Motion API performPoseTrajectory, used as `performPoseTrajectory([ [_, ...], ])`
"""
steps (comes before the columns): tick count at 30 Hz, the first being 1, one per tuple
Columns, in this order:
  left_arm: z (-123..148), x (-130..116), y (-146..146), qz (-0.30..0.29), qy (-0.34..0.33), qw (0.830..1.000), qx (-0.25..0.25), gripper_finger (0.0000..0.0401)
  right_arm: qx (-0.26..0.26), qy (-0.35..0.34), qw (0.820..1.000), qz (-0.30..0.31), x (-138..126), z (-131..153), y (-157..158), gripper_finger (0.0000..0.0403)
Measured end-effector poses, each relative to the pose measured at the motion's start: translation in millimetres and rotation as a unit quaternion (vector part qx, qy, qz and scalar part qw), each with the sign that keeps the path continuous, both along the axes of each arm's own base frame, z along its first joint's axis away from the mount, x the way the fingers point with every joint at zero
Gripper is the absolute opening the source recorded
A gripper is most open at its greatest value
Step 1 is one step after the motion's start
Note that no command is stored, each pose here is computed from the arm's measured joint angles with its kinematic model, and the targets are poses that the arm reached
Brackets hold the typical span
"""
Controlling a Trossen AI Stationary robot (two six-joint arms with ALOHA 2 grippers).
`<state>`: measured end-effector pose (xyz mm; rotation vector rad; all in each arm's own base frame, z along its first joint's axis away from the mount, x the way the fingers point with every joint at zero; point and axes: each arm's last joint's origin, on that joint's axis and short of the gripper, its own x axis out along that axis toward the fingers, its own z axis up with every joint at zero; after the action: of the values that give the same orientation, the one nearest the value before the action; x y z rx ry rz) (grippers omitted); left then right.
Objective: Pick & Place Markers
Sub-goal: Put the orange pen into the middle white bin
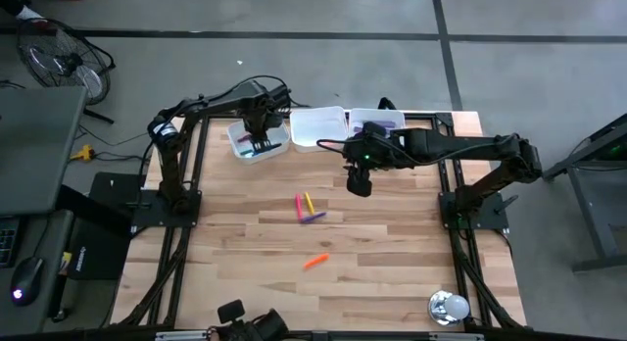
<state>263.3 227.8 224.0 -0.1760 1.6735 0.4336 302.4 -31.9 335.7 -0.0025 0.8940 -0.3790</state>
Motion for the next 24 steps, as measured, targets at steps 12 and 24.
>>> performPoseTrajectory([
  [12, 62.3, -23.5, -30.5, 0.079, -0.084, 0.993, 0.026, 0.0115, 0.014, -0.006, 1.000, -0.007, 0.2, 0.1, 0.6, 0.0212],
  [24, 134.4, -58.0, -118.1, 0.044, -0.209, 0.974, 0.072, 0.0115, 0.059, -0.004, 0.997, 0.059, 1.5, -0.6, 11.8, 0.0209],
])
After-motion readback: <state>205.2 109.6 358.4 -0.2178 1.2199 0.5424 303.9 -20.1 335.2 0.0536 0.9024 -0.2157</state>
